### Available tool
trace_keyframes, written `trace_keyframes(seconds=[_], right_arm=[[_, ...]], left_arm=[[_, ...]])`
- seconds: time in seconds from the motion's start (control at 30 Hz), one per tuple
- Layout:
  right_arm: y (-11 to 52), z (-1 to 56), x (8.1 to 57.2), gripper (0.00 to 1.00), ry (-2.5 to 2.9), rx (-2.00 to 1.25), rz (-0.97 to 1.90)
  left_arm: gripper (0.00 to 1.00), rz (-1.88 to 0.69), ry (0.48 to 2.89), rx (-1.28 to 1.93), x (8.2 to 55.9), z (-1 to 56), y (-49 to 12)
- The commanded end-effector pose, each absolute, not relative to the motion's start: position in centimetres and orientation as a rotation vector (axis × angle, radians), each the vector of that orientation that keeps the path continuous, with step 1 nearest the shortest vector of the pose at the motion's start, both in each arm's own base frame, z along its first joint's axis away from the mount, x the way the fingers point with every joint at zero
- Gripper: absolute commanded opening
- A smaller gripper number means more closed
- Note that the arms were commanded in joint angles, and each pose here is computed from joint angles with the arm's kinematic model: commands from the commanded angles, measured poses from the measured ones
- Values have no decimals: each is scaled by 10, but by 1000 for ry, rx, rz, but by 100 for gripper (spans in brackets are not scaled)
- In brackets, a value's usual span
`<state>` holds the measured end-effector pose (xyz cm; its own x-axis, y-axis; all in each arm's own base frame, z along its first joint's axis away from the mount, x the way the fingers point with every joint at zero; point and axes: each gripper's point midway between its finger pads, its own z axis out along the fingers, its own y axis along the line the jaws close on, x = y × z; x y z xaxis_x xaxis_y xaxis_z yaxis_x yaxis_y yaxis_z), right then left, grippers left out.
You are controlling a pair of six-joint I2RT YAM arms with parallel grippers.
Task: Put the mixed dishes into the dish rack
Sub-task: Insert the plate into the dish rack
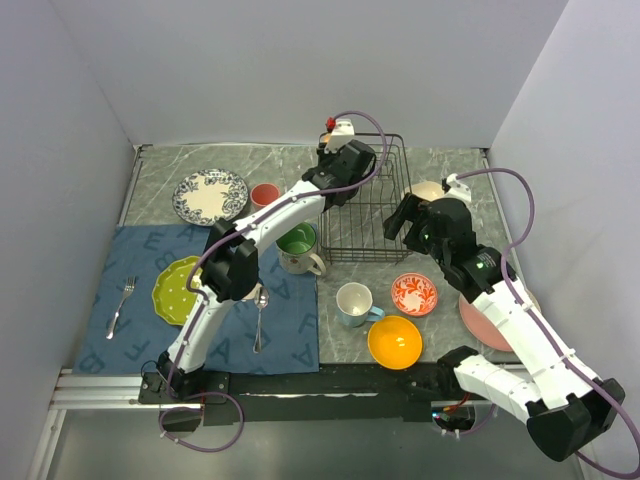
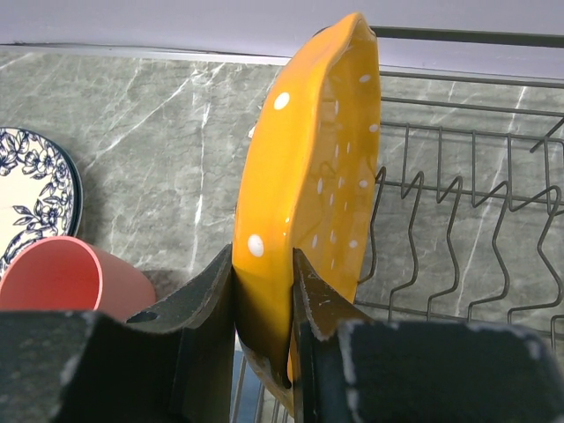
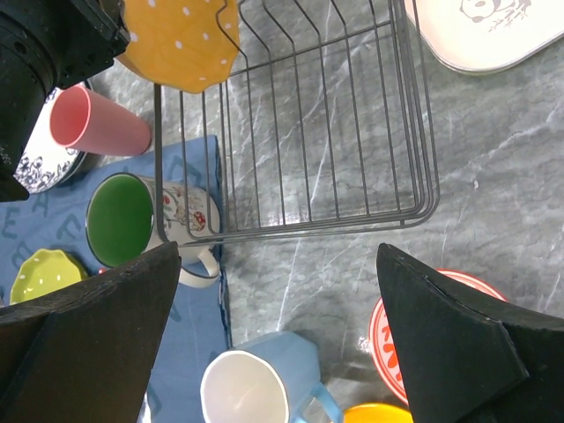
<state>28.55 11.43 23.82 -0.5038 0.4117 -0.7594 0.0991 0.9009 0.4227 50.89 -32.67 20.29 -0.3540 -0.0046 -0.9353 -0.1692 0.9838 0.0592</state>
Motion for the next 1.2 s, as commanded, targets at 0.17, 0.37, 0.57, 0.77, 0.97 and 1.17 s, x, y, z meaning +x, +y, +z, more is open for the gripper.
trace_keyframes(seconds=[0.17,0.37,0.57,0.77,0.97,1.17], right_arm=[[112,237,286,100,2067,396,417],[112,235,286,100,2071,397,421],[112,233,287,100,2076,400,422],[110,231,287,100,2080,404,414],[111,232,287,100,2079,403,421],[111,238,288,100,2069,394,430]], left_arm=[[1,73,1833,-131,525,234,-346],[24,81,1835,-90,526,227,-349],[43,60,1852,-68,528,217,-356],[50,54,1869,-66,528,208,-359],[59,60,1867,-86,526,211,-355],[90,55,1830,-137,521,239,-343]])
